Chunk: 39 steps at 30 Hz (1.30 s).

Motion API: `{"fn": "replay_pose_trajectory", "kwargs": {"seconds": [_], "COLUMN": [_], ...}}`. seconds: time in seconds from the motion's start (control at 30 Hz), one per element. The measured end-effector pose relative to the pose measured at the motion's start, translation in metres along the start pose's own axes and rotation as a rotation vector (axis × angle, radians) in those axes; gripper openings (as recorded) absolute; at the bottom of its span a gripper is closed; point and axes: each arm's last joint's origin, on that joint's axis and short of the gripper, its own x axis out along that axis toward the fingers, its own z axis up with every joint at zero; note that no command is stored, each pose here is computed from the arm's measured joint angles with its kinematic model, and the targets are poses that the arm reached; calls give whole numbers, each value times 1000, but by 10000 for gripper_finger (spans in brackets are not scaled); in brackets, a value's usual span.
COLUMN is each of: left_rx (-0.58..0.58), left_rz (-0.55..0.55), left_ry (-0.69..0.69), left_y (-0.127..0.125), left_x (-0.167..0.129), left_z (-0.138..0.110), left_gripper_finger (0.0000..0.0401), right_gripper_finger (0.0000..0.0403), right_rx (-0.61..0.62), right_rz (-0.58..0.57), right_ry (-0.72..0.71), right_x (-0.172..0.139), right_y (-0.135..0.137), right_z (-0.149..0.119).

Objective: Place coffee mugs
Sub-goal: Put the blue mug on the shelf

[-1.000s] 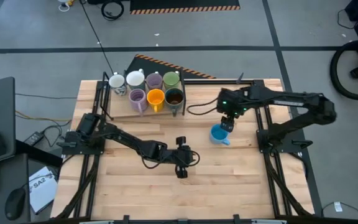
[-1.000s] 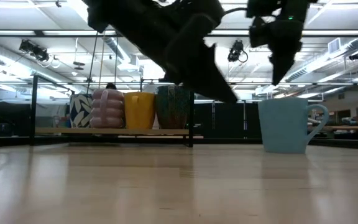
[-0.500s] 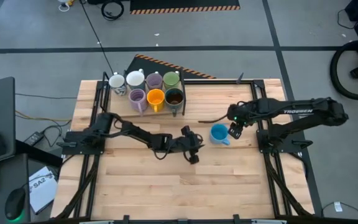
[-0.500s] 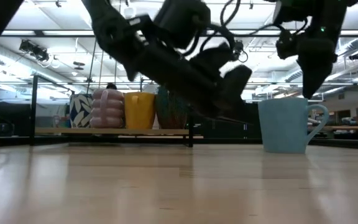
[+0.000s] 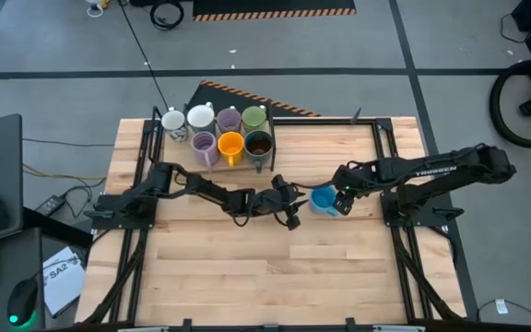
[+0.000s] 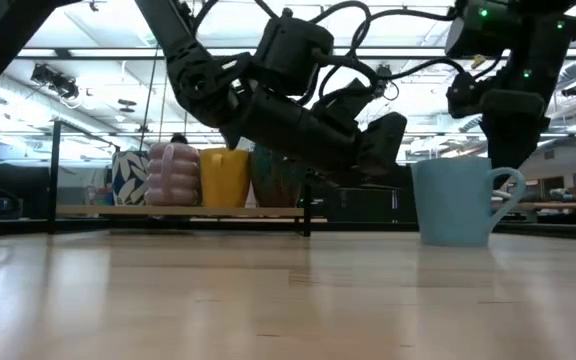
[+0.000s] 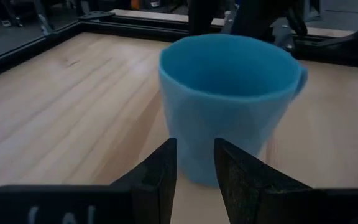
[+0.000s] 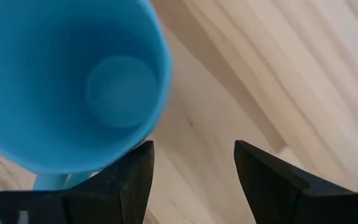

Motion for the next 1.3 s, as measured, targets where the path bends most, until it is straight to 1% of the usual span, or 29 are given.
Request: {"fn": "replay_pose_trajectory", "kwargs": {"seconds": [0.13, 0.3, 0.57, 0.73, 0.83, 0.9, 0.93, 1.03, 1.07, 1.13, 1.23, 1.3], "left_rx": [0, -6, 7, 42, 45, 60, 70, 71, 59, 26, -9, -20], "left_rz": [-14, 1, 10, 9, -6, -45, -76, -228, -273, -325, -327, -282], "left_ry": [3, 5, 10, 119, 183, 216, 235, 233, 221, 161, 92, 68], "left_y": [9, 19, 26, 23, 13, 2, -4, -25, -31, -43, -52, -53], "left_x": [4, 7, 9, 3, -5, -11, -15, -23, -25, -26, -24, -21], "left_z": [1, 2, 3, 0, 0, -1, -1, -1, 0, -1, -7, -13], "left_gripper_finger": [114, 114, 114, 114, 114, 114, 114, 114, 114, 114, 114, 114], "right_gripper_finger": [229, 229, 229, 229, 229, 229, 229, 229, 229, 229, 229, 229], "right_rx": [1, 5, -12, -27, -35, -41, -47, -67, -74, -90, -103, -114], "right_rz": [31, 63, 121, 137, 128, 118, 116, 113, 117, 109, 95, 101], "right_ry": [-26, -34, -49, -31, -37, -24, -21, -21, -30, -61, -98, -106], "right_x": [2, 2, 6, 4, 2, 2, 1, -2, -3, -5, -7, -8], "right_y": [6, 13, 29, 32, 32, 30, 30, 27, 27, 26, 25, 25], "right_z": [-2, -5, -6, -10, -12, -13, -14, -16, -15, -14, -13, -13]}}
